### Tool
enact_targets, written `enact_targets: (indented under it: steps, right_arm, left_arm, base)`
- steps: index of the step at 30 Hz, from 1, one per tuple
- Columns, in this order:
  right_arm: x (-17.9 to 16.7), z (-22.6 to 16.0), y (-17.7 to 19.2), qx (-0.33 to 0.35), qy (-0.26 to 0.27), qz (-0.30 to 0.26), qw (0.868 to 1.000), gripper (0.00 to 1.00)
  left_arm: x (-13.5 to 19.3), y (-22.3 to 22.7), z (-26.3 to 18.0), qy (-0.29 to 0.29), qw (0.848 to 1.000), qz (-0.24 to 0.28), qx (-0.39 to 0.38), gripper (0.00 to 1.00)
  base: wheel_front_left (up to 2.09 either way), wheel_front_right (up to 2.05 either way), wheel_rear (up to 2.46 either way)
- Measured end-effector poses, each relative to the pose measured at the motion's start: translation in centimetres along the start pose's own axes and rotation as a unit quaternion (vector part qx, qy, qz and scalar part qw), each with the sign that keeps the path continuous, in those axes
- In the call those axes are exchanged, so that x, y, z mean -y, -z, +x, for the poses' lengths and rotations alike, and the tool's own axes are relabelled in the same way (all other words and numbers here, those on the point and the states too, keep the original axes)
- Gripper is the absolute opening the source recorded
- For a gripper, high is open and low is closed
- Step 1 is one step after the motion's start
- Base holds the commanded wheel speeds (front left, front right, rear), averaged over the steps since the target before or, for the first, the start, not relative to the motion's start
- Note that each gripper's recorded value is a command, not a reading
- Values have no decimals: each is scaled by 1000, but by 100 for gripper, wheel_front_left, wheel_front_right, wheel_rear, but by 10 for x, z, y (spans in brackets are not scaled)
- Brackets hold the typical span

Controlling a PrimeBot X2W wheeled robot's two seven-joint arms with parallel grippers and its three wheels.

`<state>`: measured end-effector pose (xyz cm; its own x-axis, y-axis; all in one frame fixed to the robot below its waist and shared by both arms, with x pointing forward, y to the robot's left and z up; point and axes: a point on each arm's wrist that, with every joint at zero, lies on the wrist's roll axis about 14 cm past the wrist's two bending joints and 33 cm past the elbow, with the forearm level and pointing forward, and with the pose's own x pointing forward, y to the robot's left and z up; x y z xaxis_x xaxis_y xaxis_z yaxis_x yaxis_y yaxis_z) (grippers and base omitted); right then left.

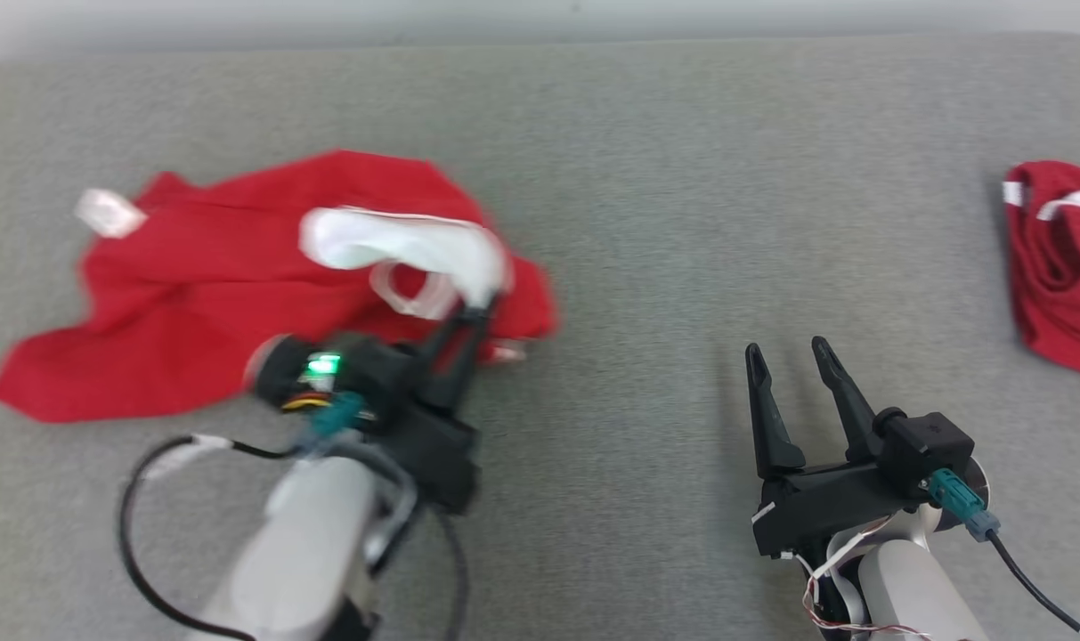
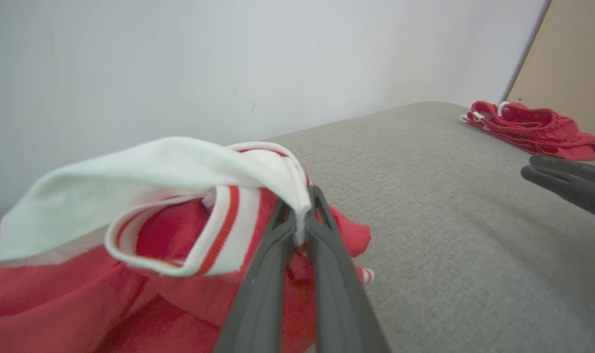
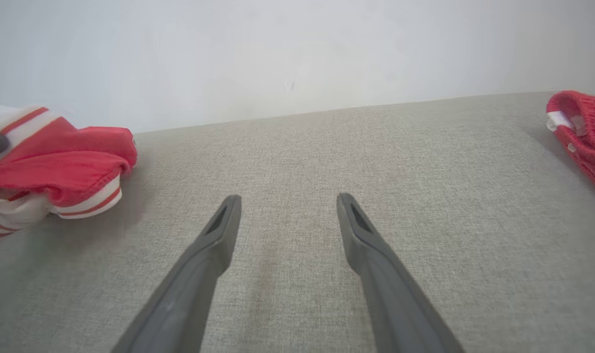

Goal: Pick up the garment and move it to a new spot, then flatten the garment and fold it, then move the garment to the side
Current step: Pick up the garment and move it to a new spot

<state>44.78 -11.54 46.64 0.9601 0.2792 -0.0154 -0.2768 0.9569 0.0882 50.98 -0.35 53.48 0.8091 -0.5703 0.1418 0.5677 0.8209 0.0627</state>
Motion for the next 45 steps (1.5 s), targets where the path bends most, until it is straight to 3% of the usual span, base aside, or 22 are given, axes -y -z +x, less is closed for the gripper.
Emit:
enact_targets:
  steps: [2,6,12,13,14,15,21,27,35,45]
  right_arm:
    - [8,-8,-4,4,16,1,1000,100]
    - [17,-23,-5,1,36,0,999,100]
    - [36,-42,-16,11,70,-5,997,100]
    - [36,-43,-16,12,71,-5,997,100]
    - [37,-43,-17,13,73,-5,997,100]
    - [37,-44,-18,14,74,-5,997,100]
    - [32,-45,-20,17,70,-4,997,100]
    - [18,-42,-27,28,50,-4,998,100]
    - [-9,-37,-34,38,11,-2,999,100]
    - [-56,-31,-38,44,-59,-4,997,100]
  left_arm:
    - [51,-19,9,72,997,-22,31,0]
    - [115,-37,7,161,985,-45,53,0]
    - [153,-37,7,194,979,-48,42,0]
    - [150,-33,7,185,981,-45,36,9]
    - [145,-31,9,175,983,-41,33,32]
    - [139,-28,10,163,985,-37,29,100]
    - [93,-10,-1,73,997,-32,4,100]
    - [34,-3,-32,-40,999,-33,-6,100]
    - [-30,8,-97,-172,984,-27,-26,100]
    - [-59,21,-175,-267,962,-25,-56,100]
  base:
    - [0,0,0]
    - [0,0,0]
    - [0,0,0]
    - [0,0,0]
    - [0,0,0]
    - [0,0,0]
    - [0,0,0]
    - [0,0,0]
    - [0,0,0]
    - [0,0,0]
